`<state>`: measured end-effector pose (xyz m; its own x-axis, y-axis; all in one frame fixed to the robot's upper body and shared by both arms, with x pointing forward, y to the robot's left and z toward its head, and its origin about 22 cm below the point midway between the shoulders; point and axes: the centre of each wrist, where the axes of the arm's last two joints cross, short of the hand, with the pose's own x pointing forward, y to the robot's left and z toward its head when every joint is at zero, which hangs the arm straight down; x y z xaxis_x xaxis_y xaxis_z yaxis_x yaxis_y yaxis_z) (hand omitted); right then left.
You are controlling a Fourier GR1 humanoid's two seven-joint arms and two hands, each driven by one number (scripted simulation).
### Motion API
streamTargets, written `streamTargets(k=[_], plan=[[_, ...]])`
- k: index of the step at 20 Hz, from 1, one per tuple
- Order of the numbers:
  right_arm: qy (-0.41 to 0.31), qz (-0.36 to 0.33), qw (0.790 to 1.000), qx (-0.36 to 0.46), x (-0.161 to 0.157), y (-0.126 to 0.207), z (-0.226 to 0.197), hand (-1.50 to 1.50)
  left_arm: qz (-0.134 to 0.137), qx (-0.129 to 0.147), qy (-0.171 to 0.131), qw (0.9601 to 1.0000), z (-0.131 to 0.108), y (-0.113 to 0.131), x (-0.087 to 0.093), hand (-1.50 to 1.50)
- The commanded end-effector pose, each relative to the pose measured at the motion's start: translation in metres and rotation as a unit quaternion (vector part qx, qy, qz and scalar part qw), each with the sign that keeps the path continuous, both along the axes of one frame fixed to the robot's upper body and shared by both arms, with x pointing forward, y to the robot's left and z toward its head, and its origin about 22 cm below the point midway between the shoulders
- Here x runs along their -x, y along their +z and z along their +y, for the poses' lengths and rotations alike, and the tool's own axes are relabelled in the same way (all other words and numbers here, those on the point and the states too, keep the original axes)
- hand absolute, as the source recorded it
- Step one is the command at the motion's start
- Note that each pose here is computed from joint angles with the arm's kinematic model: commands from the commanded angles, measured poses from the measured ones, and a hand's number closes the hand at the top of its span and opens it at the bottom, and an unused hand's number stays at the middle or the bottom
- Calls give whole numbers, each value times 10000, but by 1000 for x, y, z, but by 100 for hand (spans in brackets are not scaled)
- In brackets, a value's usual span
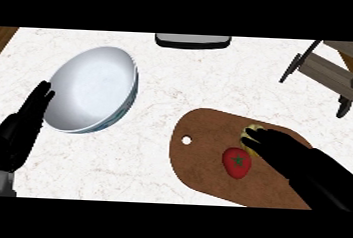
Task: Pick the tomato from the cutting board and place it in the tiered basket
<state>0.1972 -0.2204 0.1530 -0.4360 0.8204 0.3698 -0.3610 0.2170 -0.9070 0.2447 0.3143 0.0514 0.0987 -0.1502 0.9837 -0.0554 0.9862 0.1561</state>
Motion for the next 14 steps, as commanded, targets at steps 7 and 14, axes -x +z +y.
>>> streamTargets(k=[7, 14], plan=[[-535, 318, 9967, 524, 29, -1, 59, -150, 284, 217, -371, 9987, -19, -8, -4, 0], [-938, 440, 9901, 948, 10, -29, 48, -150, 275, 219, -323, 9989, -13, -21, 6, 0]])
